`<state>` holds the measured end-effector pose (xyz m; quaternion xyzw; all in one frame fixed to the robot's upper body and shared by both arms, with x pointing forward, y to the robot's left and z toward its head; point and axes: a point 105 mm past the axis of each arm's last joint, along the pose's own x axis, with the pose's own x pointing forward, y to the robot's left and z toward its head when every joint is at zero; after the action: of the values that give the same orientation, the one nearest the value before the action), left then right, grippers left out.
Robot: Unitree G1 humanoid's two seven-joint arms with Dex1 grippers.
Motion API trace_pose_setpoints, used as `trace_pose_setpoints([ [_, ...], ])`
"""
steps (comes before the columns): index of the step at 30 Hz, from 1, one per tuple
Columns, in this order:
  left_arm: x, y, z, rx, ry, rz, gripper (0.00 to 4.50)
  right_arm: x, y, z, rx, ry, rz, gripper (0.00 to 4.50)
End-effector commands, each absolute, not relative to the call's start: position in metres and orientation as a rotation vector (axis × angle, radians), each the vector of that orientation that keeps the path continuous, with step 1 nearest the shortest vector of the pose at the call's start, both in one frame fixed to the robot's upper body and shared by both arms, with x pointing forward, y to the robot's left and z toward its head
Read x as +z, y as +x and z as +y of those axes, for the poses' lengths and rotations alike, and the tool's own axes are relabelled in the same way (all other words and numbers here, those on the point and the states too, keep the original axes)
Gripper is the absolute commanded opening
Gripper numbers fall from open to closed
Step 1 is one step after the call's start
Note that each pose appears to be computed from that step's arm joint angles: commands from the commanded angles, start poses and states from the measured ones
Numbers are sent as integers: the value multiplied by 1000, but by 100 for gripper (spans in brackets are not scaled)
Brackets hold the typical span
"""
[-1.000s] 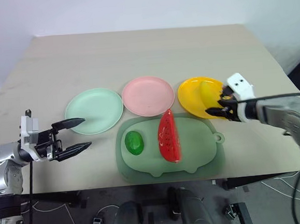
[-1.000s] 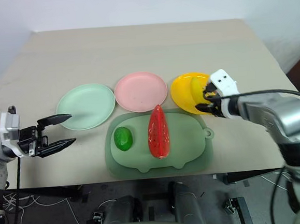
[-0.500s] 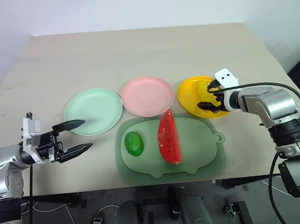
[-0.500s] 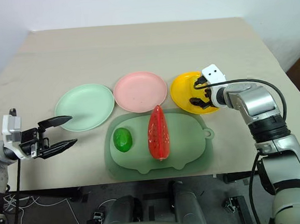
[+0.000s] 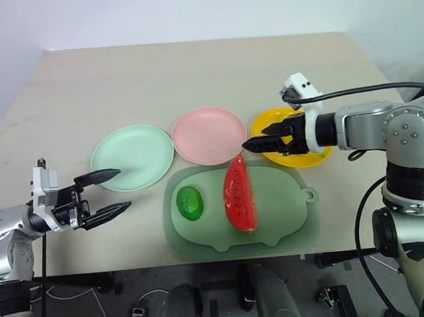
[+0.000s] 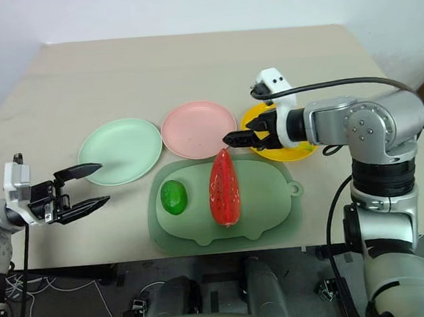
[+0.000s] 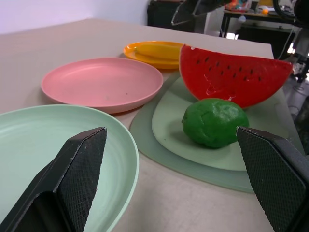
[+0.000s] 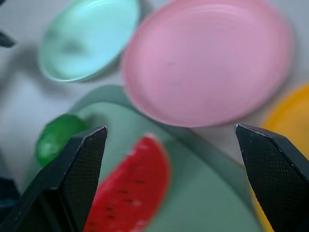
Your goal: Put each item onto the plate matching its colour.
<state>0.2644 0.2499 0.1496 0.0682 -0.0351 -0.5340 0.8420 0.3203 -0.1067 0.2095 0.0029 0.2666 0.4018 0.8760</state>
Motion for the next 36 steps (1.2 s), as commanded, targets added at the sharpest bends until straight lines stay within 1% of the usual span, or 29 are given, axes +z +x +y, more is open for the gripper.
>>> trace_pose_setpoints([
  [1,155,264,248,-1137,174,-102,450,196,315,-91,814,-11,569,446],
  [8,151,260,247,-1134,165,-96,450,177,309,-83,737,2,620,446],
  [20,144,256,242,-1131,144,-89,450,141,275,-64,731,10,785,446],
  [23,143,256,242,-1132,141,-89,450,135,268,-63,717,-1,836,446],
  [26,143,256,241,-1128,136,-93,450,125,259,-59,749,-59,899,446],
  [36,143,254,243,-1114,136,-95,450,117,260,-54,787,-195,905,446],
])
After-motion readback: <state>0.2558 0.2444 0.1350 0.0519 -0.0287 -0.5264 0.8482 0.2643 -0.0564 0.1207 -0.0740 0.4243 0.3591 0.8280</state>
